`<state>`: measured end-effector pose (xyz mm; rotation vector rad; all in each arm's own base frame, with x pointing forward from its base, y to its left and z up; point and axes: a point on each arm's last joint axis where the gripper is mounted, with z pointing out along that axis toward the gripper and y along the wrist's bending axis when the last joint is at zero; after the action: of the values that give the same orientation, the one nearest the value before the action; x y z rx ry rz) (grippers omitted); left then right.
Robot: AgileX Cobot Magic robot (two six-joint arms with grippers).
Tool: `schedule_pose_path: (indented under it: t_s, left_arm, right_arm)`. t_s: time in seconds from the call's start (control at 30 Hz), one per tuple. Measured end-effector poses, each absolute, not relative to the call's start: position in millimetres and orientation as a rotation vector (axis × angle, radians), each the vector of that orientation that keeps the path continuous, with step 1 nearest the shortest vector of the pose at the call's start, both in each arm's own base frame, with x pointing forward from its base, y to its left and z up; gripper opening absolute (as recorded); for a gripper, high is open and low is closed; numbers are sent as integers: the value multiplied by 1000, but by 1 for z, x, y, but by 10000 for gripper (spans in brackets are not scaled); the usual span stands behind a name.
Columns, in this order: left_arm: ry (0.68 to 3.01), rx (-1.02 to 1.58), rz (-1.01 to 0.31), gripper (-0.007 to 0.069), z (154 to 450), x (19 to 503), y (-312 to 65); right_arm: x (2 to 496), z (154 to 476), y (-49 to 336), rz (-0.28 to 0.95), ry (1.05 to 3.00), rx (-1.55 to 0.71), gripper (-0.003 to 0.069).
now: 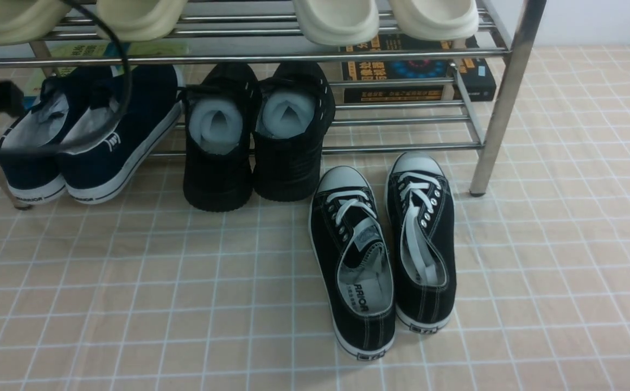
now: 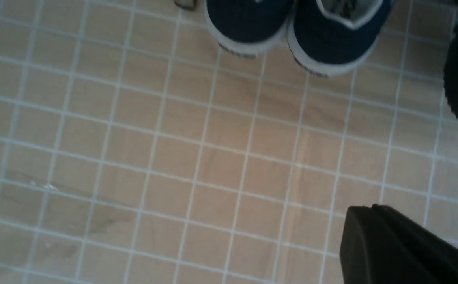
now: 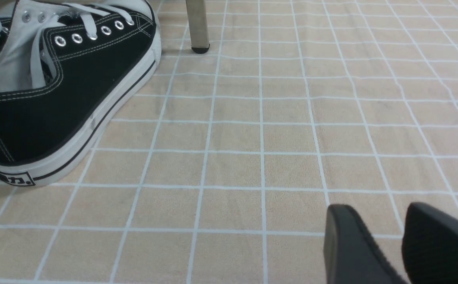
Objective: Take the shoes off the shelf from the light coffee tablecloth by hand.
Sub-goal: 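Grasp the leftmost shoe on the bottom shelf of the shoe rack with the left gripper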
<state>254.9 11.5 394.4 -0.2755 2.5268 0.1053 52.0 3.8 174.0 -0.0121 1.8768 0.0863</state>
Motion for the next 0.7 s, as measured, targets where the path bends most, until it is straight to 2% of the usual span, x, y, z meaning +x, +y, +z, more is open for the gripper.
schedule_pose_path:
  t_s: [0.13, 0.2, 0.33, 0.4, 0.57, 0.7]
  left_arm:
    - [2538, -361, 157, 9, 400, 266, 31]
    - [2584, -455, 153, 12, 389, 273, 56]
    - [2620, -577, 57, 12, 374, 279, 85]
    - [2592, -649, -44, 15, 364, 288, 101]
    - [2506, -626, -161, 28, 343, 320, 111]
    - [2490, -580, -213, 78, 324, 340, 115]
  right_arm:
    - [52, 174, 4, 86, 1877, -12, 235]
    - [52, 174, 4, 86, 1877, -12, 237]
    - [52, 174, 4, 86, 1877, -12, 237]
    - [52, 174, 4, 86, 1877, -12, 237]
    - [52, 174, 4, 86, 1877, -12, 237]
    - [52, 174, 4, 86, 1877, -12, 239]
